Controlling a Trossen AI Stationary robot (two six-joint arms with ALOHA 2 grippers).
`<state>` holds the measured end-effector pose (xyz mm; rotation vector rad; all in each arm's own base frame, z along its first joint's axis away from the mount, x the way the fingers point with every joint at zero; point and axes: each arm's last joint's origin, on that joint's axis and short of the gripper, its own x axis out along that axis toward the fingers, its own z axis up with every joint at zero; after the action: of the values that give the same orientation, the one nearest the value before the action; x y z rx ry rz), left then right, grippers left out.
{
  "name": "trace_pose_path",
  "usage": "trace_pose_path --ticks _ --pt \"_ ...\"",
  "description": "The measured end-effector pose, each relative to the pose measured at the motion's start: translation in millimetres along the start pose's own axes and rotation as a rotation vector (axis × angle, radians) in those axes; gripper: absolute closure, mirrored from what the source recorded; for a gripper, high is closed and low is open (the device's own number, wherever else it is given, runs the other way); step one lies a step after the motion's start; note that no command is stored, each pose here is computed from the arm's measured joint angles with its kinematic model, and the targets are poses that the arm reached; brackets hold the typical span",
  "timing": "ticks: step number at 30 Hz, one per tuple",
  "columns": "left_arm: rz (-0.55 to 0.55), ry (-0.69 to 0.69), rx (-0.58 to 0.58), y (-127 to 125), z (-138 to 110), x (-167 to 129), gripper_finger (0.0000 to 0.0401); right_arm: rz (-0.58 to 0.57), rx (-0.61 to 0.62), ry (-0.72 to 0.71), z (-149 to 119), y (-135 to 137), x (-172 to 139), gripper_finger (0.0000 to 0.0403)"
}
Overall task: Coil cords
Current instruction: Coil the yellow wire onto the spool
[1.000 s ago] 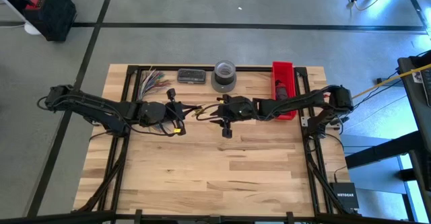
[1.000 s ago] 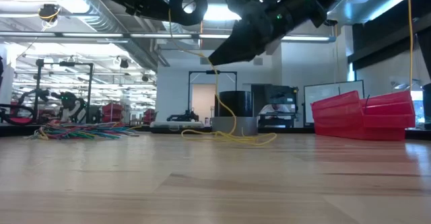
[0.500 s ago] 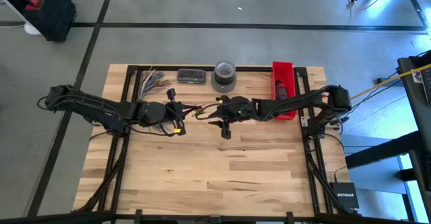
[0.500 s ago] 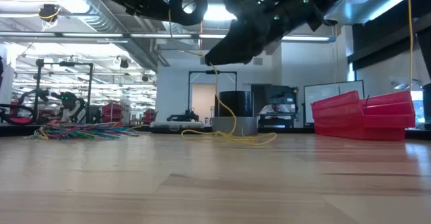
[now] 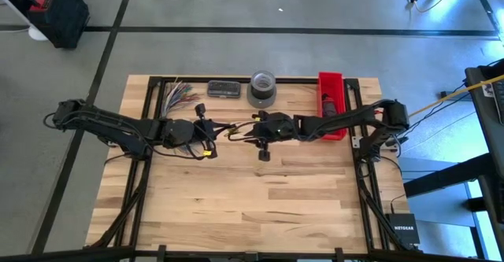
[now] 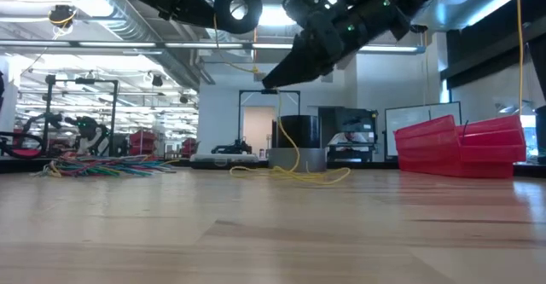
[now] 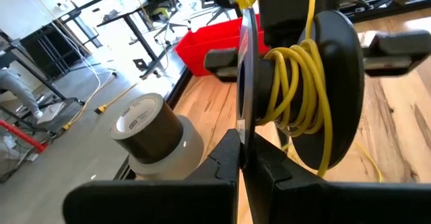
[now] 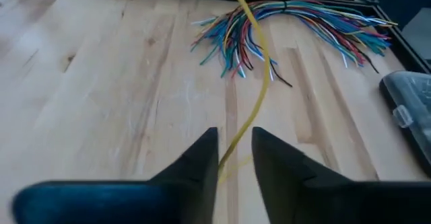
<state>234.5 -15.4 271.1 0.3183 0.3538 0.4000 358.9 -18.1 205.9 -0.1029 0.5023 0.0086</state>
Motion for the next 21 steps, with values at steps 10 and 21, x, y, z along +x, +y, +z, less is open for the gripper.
trace_pose_path --ticks 10,21 --pt "-0.031 0.037 0.078 -1.7 -4.5 -0.2 0.0401 -0.18 -0.04 0.023 14.5 -4.8 -28.3 0.0386" --pt "0.089 0.178 0.192 2.4 -17.3 -0.7 0.0401 -0.179 -0.069 -0.14 38.5 20.9 -43.1 0.0399"
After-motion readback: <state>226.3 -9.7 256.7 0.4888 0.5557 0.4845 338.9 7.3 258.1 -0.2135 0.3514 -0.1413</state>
